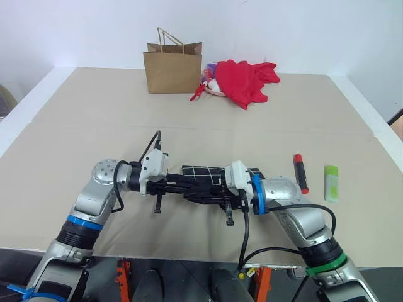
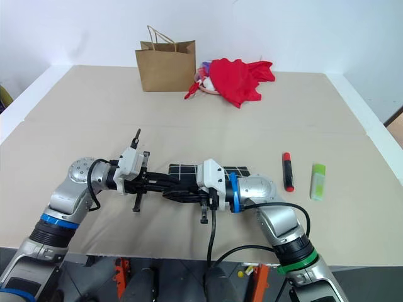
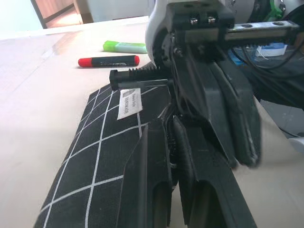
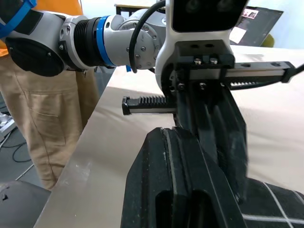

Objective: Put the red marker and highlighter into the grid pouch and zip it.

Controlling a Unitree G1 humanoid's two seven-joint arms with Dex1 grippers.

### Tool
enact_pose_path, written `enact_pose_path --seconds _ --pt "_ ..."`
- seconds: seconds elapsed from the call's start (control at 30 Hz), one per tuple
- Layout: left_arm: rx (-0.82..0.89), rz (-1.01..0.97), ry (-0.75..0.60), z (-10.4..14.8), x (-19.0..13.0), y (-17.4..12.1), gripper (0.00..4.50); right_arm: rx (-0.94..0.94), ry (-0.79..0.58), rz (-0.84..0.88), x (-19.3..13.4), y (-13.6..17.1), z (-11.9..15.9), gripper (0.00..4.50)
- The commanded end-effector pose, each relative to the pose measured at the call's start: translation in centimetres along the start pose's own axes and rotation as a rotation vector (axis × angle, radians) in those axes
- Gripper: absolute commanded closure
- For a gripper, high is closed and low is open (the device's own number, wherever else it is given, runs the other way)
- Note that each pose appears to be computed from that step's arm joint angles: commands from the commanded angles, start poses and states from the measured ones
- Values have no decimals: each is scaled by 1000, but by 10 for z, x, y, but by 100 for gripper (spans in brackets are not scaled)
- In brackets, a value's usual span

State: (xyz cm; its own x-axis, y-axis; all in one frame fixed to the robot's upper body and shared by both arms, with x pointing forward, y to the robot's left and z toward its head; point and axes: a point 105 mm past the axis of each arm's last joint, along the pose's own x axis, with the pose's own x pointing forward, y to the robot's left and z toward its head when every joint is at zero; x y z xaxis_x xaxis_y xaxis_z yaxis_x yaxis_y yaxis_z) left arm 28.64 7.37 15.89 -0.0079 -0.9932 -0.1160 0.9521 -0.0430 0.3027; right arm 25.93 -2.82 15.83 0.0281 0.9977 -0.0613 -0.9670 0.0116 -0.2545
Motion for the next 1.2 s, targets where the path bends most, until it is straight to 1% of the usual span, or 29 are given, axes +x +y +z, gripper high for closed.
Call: enact_pose_path --seconds 0.03,0.1,0.13,0.17,0.27,0.3,0.33,0.43,0.47,0.53,0.6,0.67,0.73,0.8,0.9,1.0,1.1,1.2 --pt "50 -38 -21 8 8 -2 450 -52 -31 -19 9 -7 13 447" --pt "52 -39 -23 7 9 -3 450 -50 -46 -32 8 -10 17 447" --pt "52 -39 -24 7 10 -3 450 -13 -59 -40 4 -11 20 447" --pt "52 -39 -25 7 10 -4 450 0 -70 -48 0 -11 24 384" --pt "52 -36 -23 6 9 -4 450 20 -99 -122 -20 -17 38 278" --pt "52 -34 -22 6 9 -5 450 37 -108 -163 -29 -20 43 216" --pt "52 -33 -21 6 8 -5 450 53 -112 -203 -39 -21 47 186" --pt "47 -28 -19 5 7 -6 450 121 -111 -411 -85 -36 52 36" --pt "46 -27 -18 5 6 -6 450 129 -107 -490 -102 -42 52 11" --pt "42 -21 -18 5 5 -7 450 136 -66 -674 -141 -53 45 11" --pt "39 -17 -17 4 4 -7 450 133 4 -823 -176 -60 33 11" --pt "37 -10 -18 5 4 -7 450 131 92 -957 -206 -63 19 11" --pt "35 -2 -21 5 3 -7 450 148 134 -1098 -231 -66 5 11" --pt "36 5 -23 6 2 -7 450 176 151 -1166 -239 -64 -7 11" --pt "41 15 -28 7 1 -5 450 224 187 -1207 -234 -58 -29 11" --pt "50 28 -40 11 1 -3 450 250 204 -1281 -239 -56 -42 11" --pt "44 41 -77 18 1 0 450 256 228 -1376 -253 -56 -52 11" --pt "0 52 -125 26 0 1 450 311 266 -1419 -257 -51 -69 11"
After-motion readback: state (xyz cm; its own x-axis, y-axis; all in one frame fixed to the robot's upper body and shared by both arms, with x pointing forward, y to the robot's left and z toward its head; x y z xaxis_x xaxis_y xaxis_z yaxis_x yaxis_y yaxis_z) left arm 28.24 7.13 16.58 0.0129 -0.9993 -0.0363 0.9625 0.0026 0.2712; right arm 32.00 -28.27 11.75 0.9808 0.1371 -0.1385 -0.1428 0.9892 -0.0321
